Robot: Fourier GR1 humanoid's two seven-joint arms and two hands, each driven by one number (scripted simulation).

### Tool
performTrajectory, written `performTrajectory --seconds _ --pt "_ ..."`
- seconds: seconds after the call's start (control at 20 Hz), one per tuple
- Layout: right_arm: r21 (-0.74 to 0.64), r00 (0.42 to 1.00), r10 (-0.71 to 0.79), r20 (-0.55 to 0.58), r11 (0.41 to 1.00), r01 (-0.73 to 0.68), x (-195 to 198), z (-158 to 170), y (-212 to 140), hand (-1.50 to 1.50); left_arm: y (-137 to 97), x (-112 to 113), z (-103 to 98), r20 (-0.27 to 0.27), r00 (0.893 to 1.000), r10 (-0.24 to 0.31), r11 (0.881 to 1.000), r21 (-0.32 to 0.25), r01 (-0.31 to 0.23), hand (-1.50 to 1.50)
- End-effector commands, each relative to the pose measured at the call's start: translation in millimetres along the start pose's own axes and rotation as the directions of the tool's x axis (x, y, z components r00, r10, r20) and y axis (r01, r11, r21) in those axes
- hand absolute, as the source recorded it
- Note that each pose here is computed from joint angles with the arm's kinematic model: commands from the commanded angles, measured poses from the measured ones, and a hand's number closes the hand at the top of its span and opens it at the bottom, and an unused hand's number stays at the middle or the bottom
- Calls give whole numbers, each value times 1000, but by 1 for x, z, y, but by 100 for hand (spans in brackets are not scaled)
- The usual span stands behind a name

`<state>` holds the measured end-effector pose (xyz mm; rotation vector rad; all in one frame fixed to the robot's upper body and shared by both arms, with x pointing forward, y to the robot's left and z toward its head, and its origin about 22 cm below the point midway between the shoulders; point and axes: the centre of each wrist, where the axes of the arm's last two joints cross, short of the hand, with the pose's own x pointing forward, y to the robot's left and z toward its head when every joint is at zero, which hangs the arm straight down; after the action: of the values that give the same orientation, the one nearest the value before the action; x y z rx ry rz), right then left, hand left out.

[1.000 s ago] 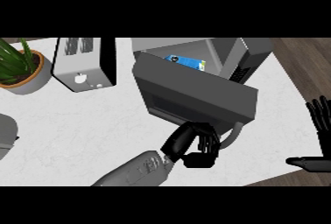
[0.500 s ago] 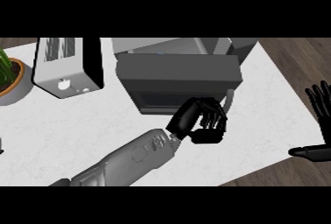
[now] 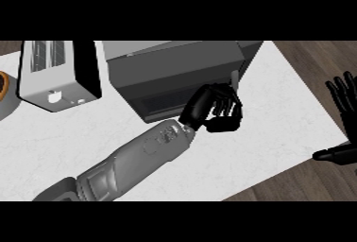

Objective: Pick up the milk, place it into the microwave and close the microwave

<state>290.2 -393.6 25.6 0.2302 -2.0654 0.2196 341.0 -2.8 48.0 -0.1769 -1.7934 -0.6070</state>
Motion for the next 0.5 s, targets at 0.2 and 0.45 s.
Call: performTrajectory --seconds 0.2,0.45 --pt "128 995 -80 66 989 71 14 -28 2 -150 3 29 -27 67 998 5 999 35 -8 150" --pt "202 989 -138 57 971 124 17 -40 12 -150 8 42 -39 82 996 15 998 62 -20 150"
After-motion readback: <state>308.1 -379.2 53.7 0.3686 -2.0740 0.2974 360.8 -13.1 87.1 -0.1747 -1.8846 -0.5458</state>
